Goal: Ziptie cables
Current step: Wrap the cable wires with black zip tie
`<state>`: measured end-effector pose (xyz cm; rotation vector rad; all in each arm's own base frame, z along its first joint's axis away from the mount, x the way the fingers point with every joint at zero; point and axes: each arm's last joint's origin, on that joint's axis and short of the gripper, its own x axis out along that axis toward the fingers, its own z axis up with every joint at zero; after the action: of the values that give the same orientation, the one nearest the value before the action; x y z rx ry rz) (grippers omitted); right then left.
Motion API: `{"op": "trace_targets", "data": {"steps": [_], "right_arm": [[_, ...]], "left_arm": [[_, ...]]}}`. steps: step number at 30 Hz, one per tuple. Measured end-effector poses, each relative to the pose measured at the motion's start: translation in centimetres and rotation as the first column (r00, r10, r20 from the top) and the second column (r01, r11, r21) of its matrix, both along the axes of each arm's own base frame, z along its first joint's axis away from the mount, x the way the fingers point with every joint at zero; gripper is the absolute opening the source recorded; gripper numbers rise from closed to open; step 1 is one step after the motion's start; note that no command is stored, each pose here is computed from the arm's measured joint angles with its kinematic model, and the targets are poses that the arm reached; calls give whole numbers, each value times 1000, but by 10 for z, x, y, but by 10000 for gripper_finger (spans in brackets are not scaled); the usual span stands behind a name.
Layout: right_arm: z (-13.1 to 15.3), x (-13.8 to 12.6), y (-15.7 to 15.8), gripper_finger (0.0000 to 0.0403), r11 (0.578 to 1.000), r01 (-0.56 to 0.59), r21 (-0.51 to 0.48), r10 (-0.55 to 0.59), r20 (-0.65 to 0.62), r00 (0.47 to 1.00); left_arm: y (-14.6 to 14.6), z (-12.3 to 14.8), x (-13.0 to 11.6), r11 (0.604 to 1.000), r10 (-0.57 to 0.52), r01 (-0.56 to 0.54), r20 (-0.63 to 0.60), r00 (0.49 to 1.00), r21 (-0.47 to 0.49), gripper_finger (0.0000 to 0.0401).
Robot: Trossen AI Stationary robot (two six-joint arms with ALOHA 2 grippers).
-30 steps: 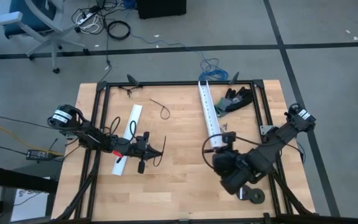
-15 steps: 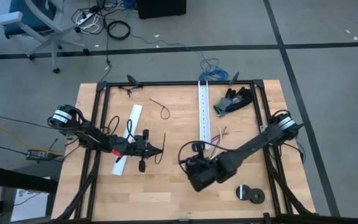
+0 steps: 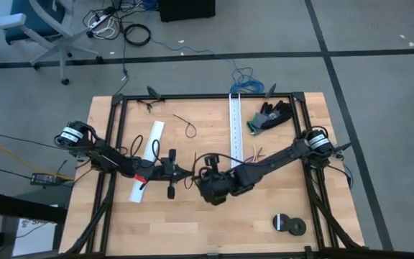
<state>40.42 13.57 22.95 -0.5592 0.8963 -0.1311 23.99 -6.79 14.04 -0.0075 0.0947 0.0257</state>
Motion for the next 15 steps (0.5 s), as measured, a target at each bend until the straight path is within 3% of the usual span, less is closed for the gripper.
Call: {"op": "trace_targets", "data": {"steps": [12,15], "right_arm": [[-2,22,-14,0,994,-106,-10,107,71,992],[-2,26,-19,4,989,-147,35,144,79,986]], "left_arm": [[11,-3,8,996,75,-73,-44,996,52,1],[16,-7,10,994,96,-92,-60,994,62,1]]}}
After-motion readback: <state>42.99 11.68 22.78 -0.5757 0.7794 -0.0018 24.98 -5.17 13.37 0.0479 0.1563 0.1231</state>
